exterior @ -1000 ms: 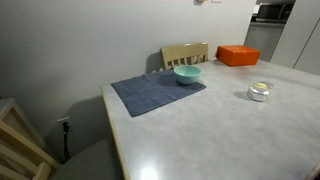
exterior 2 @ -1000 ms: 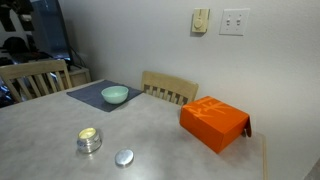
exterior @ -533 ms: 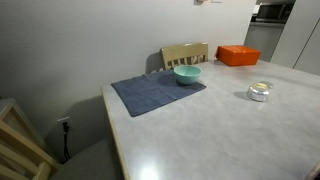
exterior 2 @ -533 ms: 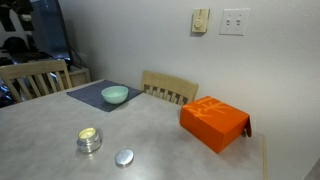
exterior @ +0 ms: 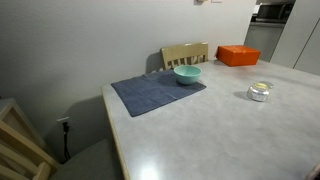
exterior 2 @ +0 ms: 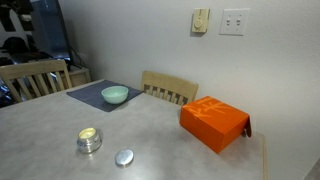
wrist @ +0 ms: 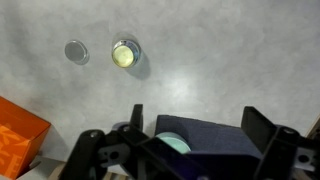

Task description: Pick up the lid from the table and put it on the silver container

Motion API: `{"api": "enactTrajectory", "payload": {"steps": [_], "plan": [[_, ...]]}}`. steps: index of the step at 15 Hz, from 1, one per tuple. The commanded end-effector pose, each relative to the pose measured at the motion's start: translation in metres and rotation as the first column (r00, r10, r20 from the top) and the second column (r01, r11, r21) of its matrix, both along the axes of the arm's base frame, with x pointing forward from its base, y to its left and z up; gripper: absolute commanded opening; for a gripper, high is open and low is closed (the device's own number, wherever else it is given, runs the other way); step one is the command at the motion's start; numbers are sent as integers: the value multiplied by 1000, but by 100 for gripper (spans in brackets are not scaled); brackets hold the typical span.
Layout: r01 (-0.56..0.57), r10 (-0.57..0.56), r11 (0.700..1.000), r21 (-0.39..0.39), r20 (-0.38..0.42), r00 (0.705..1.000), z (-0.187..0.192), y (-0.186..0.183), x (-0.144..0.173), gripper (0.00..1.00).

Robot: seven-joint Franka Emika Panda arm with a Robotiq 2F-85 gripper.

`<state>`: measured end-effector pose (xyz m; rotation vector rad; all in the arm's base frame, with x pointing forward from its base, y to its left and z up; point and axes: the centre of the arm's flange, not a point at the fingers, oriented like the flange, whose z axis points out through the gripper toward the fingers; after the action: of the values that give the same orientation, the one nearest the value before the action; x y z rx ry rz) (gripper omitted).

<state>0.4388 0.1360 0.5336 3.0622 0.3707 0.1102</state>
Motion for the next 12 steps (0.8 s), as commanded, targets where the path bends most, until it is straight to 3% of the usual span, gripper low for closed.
{"api": "enactTrajectory", "payload": {"steps": [1, 11, 12], "plan": [[0, 0, 1000, 0, 0, 1000, 0, 0, 0, 100], [0, 0, 1000, 0, 0, 1000, 0, 0, 0, 100], [25, -24, 999, -25, 28, 999, -1, 0, 1, 100]]}}
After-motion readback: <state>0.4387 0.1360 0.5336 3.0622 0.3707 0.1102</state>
